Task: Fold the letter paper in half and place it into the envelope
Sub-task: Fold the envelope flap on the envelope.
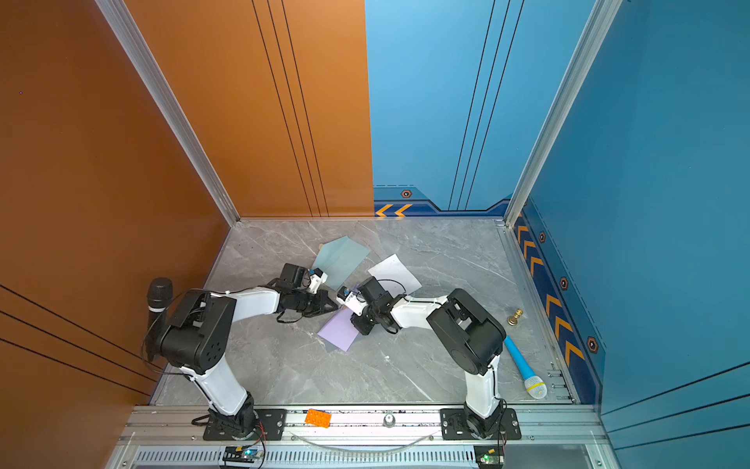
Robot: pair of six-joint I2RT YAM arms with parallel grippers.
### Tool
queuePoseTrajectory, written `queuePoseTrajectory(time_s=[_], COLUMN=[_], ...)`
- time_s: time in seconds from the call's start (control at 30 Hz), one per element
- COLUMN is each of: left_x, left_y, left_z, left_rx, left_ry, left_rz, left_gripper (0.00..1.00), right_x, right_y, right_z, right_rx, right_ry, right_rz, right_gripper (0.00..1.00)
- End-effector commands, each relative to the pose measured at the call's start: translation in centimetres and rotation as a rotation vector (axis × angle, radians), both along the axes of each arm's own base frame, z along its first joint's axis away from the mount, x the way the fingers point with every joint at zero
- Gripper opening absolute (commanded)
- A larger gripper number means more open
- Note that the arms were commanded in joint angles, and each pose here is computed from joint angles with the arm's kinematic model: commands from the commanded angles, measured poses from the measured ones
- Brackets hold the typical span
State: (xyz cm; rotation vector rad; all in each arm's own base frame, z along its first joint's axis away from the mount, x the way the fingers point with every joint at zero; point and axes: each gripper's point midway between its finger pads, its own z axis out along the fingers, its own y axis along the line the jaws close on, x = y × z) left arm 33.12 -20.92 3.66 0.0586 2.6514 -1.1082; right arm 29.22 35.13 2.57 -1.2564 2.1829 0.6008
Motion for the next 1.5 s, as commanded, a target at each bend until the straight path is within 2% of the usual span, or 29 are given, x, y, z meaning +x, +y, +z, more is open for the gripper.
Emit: queuePoseTrajectory(time_s=[0.0, 0.47, 0.63, 0.8, 0.97, 1.13, 1.4, 1.47], left_x=[-0.3, -2.1, -2.3, -2.6, -2.6, -2.5, -2.8, -2.7], left_y=[-1.3, -0.5, 0.0, 0.8, 0.6, 0.5, 0.8, 0.7], left_z=[0.8, -4.5, -5.3, -5.4, -5.1, -5.0, -5.4, -5.4], left_rx=[-0.035, 0.082, 0.120, 0.170, 0.168, 0.178, 0.198, 0.201], left_ry=[-0.025, 0.095, 0.106, 0.109, 0.103, 0.095, 0.108, 0.109], left_rz=[-0.031, -0.005, 0.000, 0.002, -0.006, -0.009, -0.012, -0.013], left_gripper=[0.00, 0.00, 0.00, 0.00, 0.00, 0.00, 0.00, 0.00], right_x=[-0.9, 0.0, 0.2, 1.1, 1.9, 2.5, 2.7, 1.3], right_y=[-0.6, 0.0, -0.2, -1.2, -1.2, 0.2, 0.2, 0.9], right_z=[-1.9, 0.5, 2.4, 6.3, 8.2, 5.4, 1.1, -0.1], right_rx=[-0.005, 0.177, 0.233, 0.286, 0.269, 0.171, 0.123, 0.106], right_ry=[0.071, 0.085, 0.083, 0.060, 0.075, 0.145, 0.209, 0.232], right_rz=[-0.020, -0.065, -0.068, -0.079, -0.088, -0.108, -0.180, -0.158], right_gripper=[0.08, 0.07, 0.07, 0.09, 0.09, 0.06, 0.02, 0.02])
